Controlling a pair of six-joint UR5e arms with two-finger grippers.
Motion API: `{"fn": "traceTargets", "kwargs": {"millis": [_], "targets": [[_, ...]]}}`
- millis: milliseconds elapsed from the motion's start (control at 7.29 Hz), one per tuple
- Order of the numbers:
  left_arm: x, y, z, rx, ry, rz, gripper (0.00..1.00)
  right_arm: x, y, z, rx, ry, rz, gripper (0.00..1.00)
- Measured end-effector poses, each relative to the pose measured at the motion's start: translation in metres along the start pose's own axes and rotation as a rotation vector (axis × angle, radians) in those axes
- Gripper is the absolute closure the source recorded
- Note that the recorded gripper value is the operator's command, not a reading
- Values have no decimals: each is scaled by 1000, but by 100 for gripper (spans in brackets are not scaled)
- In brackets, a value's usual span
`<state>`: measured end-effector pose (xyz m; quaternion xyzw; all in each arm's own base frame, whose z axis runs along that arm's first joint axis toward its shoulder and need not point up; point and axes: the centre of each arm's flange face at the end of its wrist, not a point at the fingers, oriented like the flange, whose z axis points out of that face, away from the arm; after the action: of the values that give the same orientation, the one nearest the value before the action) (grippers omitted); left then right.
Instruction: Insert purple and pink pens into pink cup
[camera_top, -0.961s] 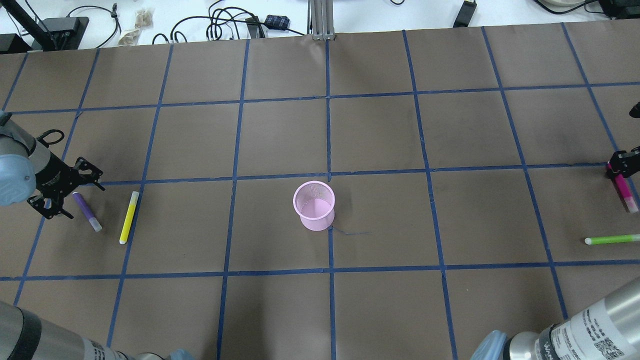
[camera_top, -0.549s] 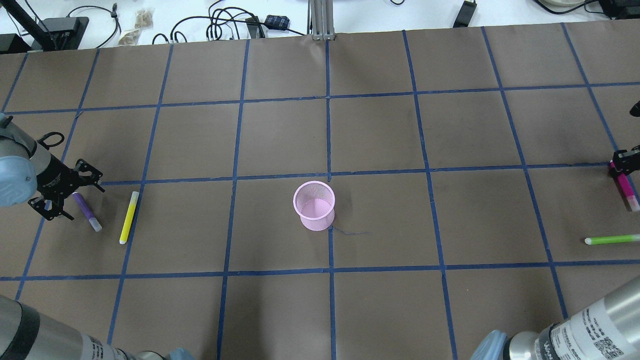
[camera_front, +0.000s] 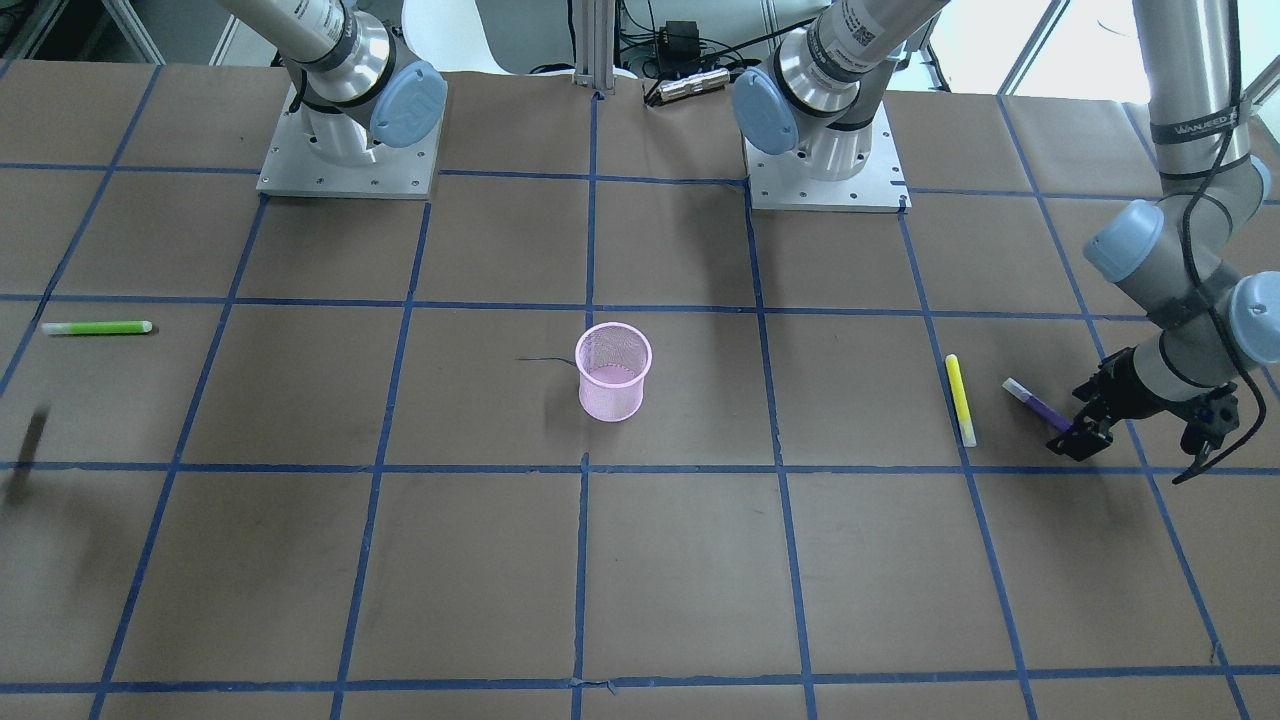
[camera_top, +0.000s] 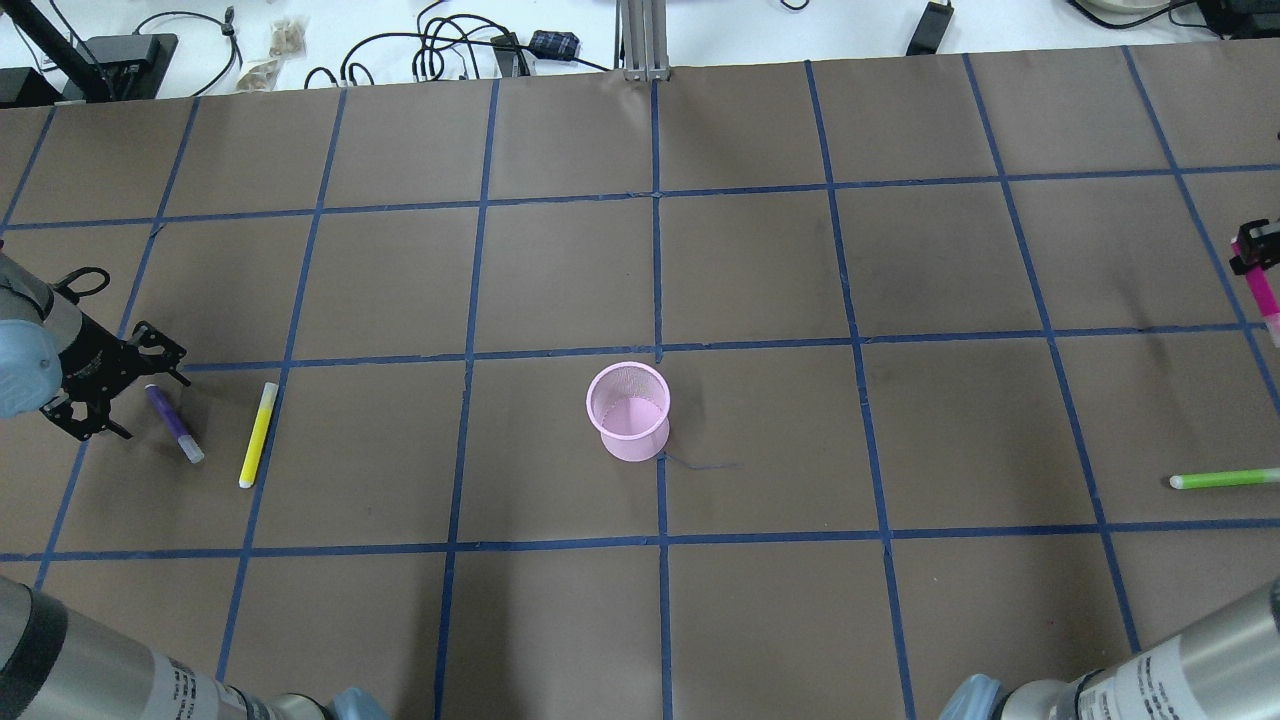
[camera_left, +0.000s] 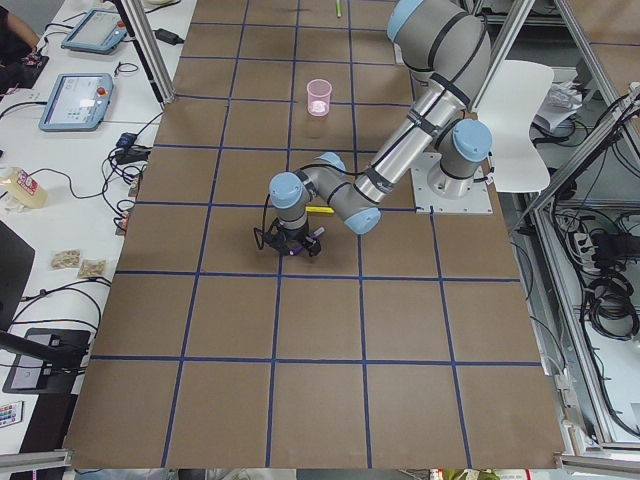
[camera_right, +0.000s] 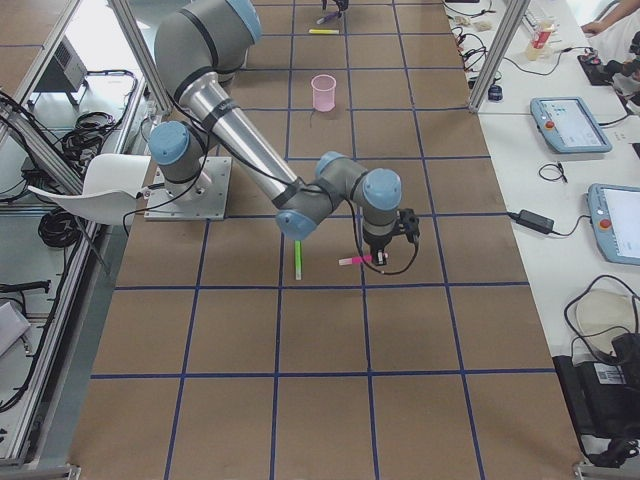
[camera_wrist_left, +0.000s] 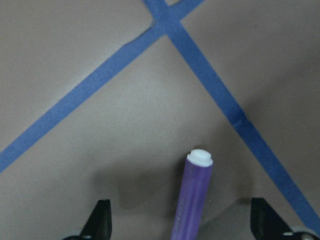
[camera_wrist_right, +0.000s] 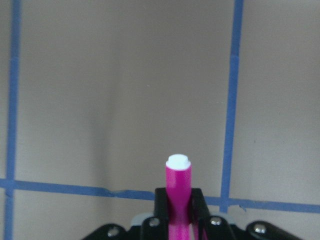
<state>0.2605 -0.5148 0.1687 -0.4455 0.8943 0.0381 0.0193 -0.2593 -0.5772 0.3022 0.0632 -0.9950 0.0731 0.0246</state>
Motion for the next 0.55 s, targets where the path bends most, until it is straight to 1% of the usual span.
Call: {"fn": "traceTargets", "kwargs": {"millis": [137,275,412,549], "targets": [[0,-2,0,2,2,-5,28,-61,-24,-46,61,25,-23,100],[1,-3,1,2,3,-9,35,-125,-37,-77,110,24,-25,100],[1,-4,1,1,4,-11,49,-194,-43,-98,148,6,-19,100],[1,-4,1,1,5,-12,64,-268,-42,-111,176,-23,-7,100]]}}
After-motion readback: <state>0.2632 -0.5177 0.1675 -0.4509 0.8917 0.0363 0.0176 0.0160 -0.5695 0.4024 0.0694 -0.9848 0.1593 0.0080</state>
